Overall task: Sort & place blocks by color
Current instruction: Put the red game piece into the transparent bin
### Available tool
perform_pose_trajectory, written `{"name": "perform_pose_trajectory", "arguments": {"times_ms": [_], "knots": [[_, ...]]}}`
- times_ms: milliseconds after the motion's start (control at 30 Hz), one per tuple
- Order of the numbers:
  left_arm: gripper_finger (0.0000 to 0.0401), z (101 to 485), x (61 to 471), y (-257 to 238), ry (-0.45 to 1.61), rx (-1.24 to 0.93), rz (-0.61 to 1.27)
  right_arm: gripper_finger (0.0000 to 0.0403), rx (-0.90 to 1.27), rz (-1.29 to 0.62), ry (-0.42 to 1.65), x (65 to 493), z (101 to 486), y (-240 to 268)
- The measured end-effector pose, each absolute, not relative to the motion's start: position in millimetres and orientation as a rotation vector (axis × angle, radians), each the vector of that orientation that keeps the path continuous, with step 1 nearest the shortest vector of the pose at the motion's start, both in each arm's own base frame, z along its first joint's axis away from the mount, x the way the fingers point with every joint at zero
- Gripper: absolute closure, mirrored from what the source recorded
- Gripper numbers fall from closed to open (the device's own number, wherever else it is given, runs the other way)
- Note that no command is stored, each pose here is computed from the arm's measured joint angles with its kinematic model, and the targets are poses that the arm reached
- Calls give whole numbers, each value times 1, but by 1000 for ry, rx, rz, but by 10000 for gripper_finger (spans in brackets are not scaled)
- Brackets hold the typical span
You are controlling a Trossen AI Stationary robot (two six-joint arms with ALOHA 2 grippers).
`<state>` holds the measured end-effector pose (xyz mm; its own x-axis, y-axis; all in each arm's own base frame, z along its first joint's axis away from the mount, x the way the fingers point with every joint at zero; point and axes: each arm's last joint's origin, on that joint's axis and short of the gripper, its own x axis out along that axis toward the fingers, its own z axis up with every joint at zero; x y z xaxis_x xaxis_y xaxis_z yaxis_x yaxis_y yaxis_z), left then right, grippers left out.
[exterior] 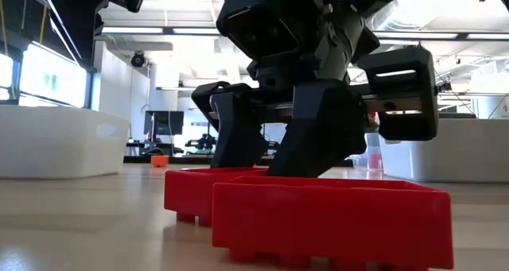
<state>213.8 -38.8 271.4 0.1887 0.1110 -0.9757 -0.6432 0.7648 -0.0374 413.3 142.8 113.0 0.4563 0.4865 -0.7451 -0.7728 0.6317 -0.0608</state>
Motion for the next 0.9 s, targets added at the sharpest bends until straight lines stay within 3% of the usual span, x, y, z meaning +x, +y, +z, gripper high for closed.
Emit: {"name": "perform_pose_trajectory", "arguments": {"times_ms": [167,667,900], "knots": [[212,271,214,-38,1269,-481,576,288,-373,770,789,413,113,142],[212,272,213,-41,1255,-390,561,288,-217,623,877,412,116,141],[213,272,212,-48,1239,-304,542,288,-272,397,968,402,134,130]]}}
